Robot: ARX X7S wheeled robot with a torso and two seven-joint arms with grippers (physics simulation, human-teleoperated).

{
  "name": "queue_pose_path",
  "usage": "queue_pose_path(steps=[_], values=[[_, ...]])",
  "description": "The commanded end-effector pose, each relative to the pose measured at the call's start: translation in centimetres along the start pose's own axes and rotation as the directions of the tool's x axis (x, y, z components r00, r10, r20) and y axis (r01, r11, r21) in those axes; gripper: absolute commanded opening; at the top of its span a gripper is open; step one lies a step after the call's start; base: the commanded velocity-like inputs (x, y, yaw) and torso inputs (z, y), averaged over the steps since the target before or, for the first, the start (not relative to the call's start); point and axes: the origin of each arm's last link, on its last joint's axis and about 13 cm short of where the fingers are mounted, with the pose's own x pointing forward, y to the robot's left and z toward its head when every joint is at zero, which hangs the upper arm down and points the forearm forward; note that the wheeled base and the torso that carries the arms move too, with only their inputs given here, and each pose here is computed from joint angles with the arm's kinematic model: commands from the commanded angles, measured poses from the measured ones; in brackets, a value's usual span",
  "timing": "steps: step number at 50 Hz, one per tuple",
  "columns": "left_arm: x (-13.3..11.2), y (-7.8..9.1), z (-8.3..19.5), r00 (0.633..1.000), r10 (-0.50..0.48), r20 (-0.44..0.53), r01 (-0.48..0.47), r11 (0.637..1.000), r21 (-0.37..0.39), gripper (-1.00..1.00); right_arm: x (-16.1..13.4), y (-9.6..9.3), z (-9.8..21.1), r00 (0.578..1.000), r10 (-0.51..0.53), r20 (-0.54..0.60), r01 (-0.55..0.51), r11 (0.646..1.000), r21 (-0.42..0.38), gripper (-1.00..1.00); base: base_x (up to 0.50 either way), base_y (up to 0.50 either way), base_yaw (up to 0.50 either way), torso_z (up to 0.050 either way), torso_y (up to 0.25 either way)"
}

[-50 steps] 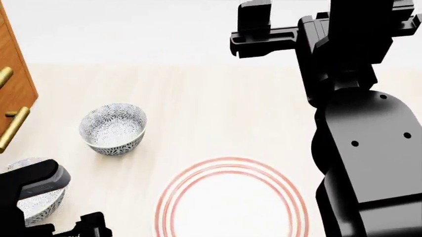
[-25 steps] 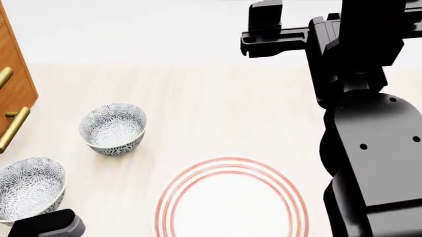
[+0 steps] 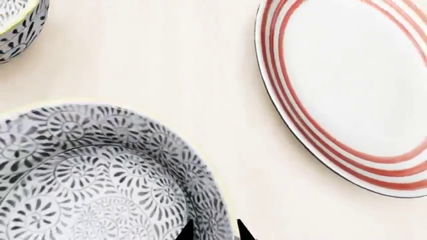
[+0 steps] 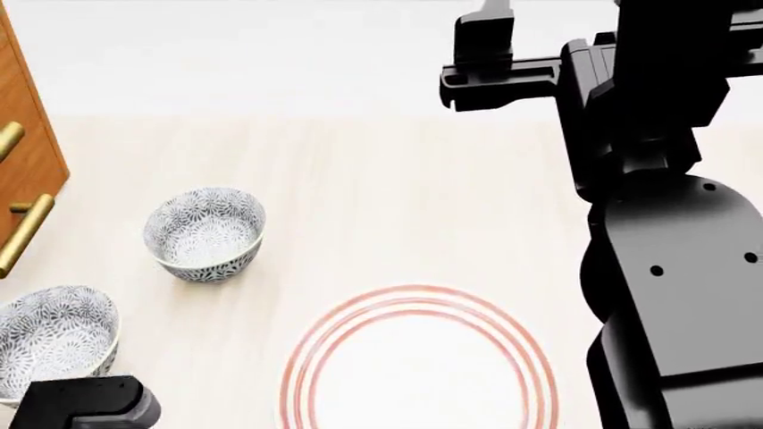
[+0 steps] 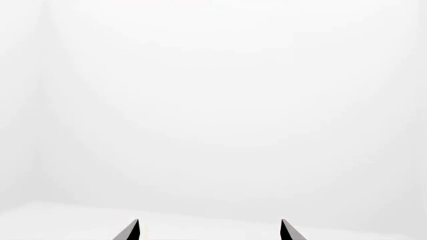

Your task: Put the bowl at the front on the plate.

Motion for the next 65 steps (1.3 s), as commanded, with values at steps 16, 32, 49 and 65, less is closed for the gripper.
queue_pose_path(steps=[16, 32, 49, 65], values=[[-2.0, -1.7, 2.7, 0.874, -0.175, 0.454, -0.047, 0.898, 0.438, -1.0, 0.3, 0.2, -0.4, 1.0, 0.006, 0.005, -0.006, 1.0, -0.01, 1.0, 0.0, 0.0, 0.0, 0.0, 0.0], [-2.0, -0.9, 7.0, 0.748, -0.216, 0.628, -0.236, 0.798, 0.555, -1.0, 0.0, 0.2, -0.1, 1.0, 0.011, 0.022, -0.011, 1.0, -0.008, 1.0, 0.0, 0.0, 0.0, 0.0, 0.0], [-0.8, -1.7, 12.8, 0.711, -0.442, 0.547, -0.22, 0.599, 0.77, -1.0, -0.4, 0.2, 0.1, 0.998, 0.018, 0.062, -0.019, 0.999, 0.027, 1.0, 0.0, 0.0, 0.0, 0.0, 0.0], [3.5, -2.1, 16.4, 0.734, -0.549, 0.4, -0.147, 0.446, 0.883, -1.0, -0.6, 0.4, 0.4, 0.994, 0.028, 0.107, -0.038, 0.995, 0.091, 1.0, 0.0, 0.0, 0.0, 0.0, 0.0]])
